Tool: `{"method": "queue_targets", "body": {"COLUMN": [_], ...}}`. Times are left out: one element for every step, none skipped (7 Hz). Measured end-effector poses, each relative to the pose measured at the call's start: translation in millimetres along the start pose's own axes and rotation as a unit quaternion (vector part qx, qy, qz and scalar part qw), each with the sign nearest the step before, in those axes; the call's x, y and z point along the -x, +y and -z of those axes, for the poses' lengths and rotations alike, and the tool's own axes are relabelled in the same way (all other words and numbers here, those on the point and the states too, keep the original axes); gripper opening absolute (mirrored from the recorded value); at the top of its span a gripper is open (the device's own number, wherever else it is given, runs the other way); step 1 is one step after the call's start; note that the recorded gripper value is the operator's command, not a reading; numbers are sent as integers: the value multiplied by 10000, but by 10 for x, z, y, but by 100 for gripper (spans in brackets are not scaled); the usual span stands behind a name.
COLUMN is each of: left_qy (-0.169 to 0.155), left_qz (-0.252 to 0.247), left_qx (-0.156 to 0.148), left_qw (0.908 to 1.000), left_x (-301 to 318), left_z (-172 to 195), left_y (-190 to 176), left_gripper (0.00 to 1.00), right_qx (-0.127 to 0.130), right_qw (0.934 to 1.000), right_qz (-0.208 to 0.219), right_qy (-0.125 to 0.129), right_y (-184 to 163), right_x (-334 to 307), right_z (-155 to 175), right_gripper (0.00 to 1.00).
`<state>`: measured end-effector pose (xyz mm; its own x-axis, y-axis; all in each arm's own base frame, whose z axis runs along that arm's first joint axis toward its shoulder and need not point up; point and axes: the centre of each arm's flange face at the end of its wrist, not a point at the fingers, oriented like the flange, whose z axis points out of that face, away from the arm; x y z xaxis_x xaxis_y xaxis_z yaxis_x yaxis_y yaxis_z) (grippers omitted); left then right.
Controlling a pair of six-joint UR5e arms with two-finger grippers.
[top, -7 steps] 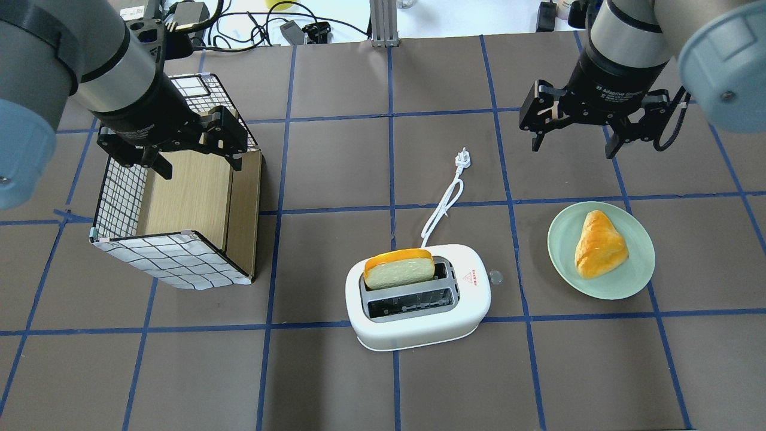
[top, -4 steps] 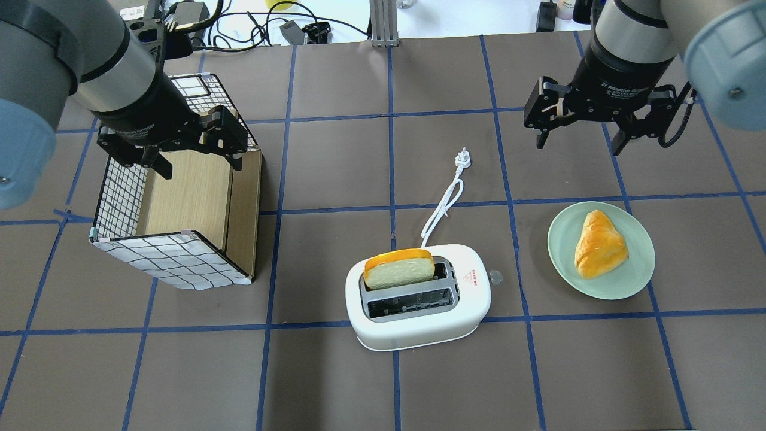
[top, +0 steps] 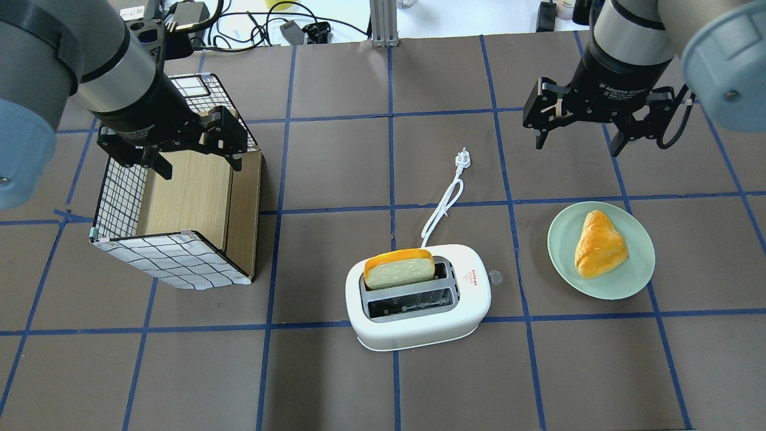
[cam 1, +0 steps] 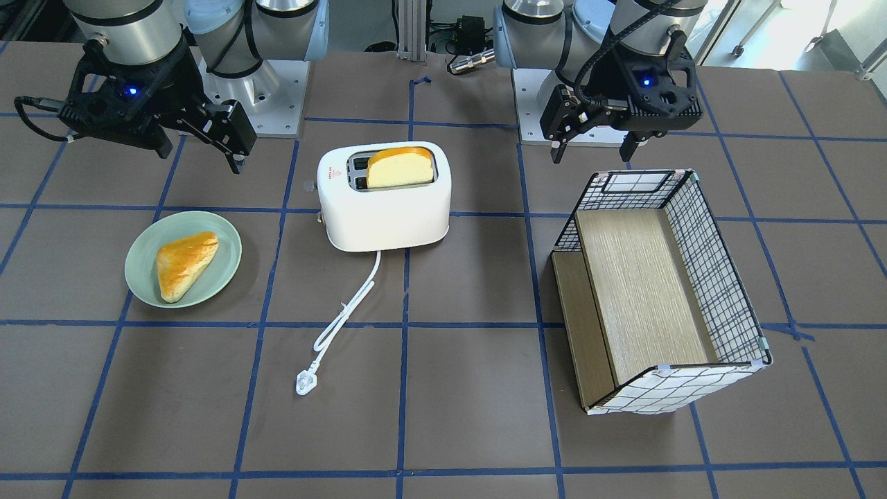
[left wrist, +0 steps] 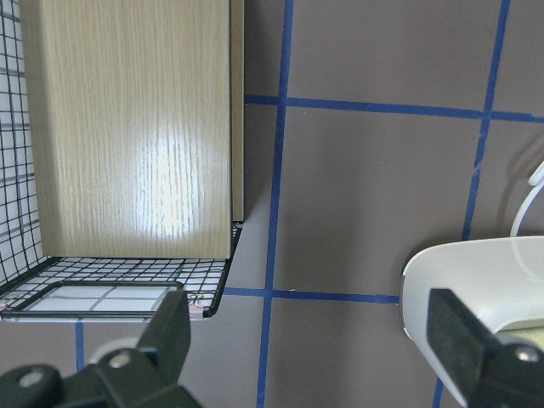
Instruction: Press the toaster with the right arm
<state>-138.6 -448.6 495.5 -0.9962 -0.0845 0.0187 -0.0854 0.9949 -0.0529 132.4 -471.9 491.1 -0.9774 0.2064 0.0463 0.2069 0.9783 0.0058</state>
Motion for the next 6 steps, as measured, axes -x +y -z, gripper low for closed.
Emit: {"method": "queue_targets", "body": {"left_qy": [2,1,0,-1,-1,-1], "left_qz": [0,0,0,0,0,0], "left_qx": [-1,-2,-3,-3,-4,-6], "left_qw": [10000,10000,10000,10000,10000,10000], "left_x": [0,0,0,0,0,0], "left_z": [1,2,3,3,4,6], "left_y": [0,-1,-1,-1,-1,-1], "left_gripper": [100,100,100,100,100,100], "right_qx": [7,0,-2,12,49,83], "right_qw": [10000,10000,10000,10000,10000,9999], "right_qz": [-5,-4,-9,-18,-30,-40], "right_qy": [10,20,32,41,51,55], "right_y": [-7,-16,-27,-33,-34,-36], "right_x": [-3,3,1,-6,-16,-28], "right_z": [-7,-15,-27,-38,-58,-82], "right_gripper": [100,100,100,100,100,100]}}
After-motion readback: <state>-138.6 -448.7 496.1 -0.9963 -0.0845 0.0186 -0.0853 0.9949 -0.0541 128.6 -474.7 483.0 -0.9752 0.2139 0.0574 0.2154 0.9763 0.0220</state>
